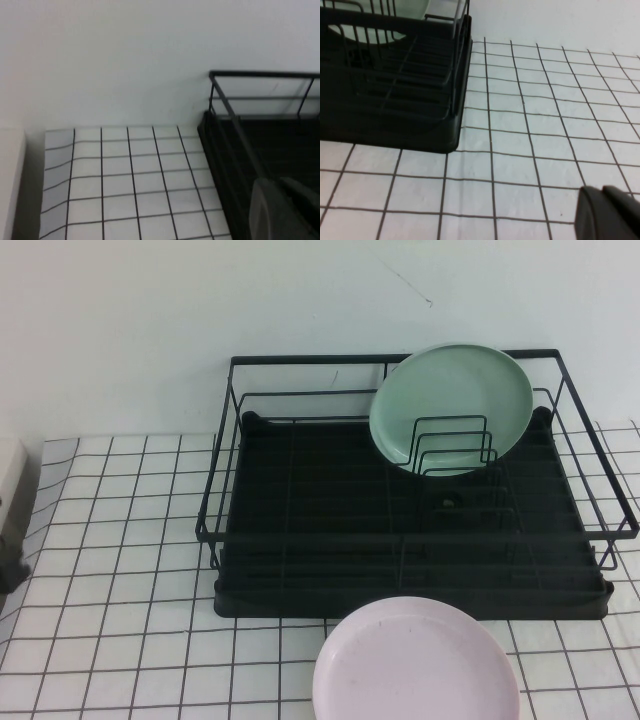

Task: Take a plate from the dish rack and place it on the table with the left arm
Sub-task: Grasp the plate from the shelf

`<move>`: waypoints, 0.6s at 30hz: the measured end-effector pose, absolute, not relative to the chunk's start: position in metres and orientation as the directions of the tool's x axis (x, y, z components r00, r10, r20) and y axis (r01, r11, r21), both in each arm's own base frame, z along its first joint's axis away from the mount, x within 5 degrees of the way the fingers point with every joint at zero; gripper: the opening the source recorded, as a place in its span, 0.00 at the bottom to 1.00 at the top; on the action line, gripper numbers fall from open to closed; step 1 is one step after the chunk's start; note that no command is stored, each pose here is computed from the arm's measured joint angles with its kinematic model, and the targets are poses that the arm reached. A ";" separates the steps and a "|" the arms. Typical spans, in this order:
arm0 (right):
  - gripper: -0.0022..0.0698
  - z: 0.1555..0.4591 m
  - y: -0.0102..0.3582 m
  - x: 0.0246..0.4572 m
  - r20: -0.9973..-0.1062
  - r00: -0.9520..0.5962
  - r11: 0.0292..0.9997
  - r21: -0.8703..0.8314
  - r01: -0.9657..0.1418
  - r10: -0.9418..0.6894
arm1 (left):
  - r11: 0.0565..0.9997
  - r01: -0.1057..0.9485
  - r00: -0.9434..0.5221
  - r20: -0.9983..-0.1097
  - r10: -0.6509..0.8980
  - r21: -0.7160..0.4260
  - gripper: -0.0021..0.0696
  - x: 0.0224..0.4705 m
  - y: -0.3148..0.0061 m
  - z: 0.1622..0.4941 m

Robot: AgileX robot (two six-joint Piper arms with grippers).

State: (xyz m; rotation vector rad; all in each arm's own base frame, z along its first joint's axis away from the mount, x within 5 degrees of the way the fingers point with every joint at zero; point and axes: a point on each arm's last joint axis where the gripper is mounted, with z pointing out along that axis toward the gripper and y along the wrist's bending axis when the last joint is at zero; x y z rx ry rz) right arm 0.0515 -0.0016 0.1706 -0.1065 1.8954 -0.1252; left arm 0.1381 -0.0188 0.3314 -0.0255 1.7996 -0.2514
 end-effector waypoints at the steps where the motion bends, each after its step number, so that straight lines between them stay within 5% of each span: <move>1: 0.03 0.171 -0.002 0.051 -0.937 -0.322 0.990 -0.140 -0.012 -0.136 | 0.978 0.121 -0.273 -0.953 -0.130 -0.168 0.03 0.145 -0.020 0.332; 12: 0.03 0.171 -0.002 0.051 -0.937 -0.322 0.990 -0.140 -0.012 -0.136 | 0.953 0.302 -0.411 -0.900 0.143 0.013 0.03 0.257 -0.050 0.369; 18: 0.03 0.171 -0.002 0.051 -0.937 -0.322 0.990 -0.140 -0.012 -0.136 | 0.867 0.477 -0.318 -0.891 0.324 0.145 0.21 0.326 -0.108 0.371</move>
